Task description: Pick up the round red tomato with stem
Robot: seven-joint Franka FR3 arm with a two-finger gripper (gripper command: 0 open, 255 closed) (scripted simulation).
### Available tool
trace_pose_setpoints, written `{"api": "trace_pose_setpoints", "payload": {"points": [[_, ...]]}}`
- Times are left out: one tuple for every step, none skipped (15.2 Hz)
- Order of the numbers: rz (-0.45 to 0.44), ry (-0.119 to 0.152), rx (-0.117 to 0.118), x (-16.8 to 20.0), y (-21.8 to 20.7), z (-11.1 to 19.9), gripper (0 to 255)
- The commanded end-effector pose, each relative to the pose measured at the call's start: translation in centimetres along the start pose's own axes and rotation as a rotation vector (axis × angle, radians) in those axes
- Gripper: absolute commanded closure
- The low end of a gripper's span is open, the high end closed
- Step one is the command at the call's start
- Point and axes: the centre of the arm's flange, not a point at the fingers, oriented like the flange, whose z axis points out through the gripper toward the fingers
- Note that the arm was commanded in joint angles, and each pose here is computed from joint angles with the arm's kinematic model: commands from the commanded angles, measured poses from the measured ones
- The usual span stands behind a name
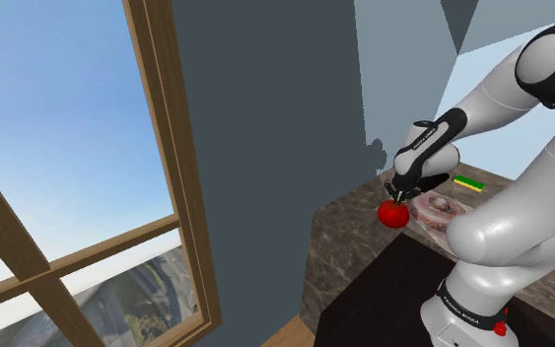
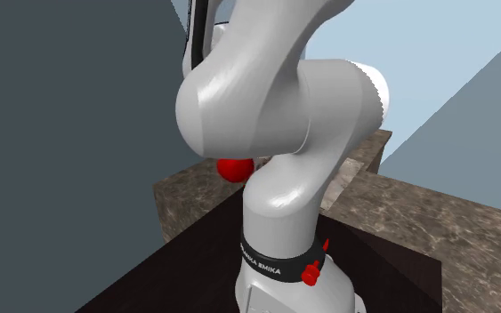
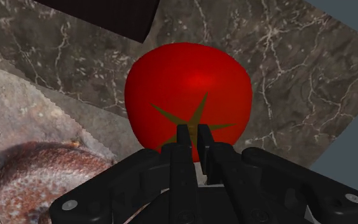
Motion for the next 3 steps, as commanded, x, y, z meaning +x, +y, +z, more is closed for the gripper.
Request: {"api": "trace_pose_setpoints", "payload": {"points": [[0.0,-0.001,0.0,0.08,0.09,-1.1,255],[0.0,-0.001,0.0,0.09,0.09,-1.18,255],[0.0,-0.001,0.0,0.09,0.09,-1.18,255]]}}
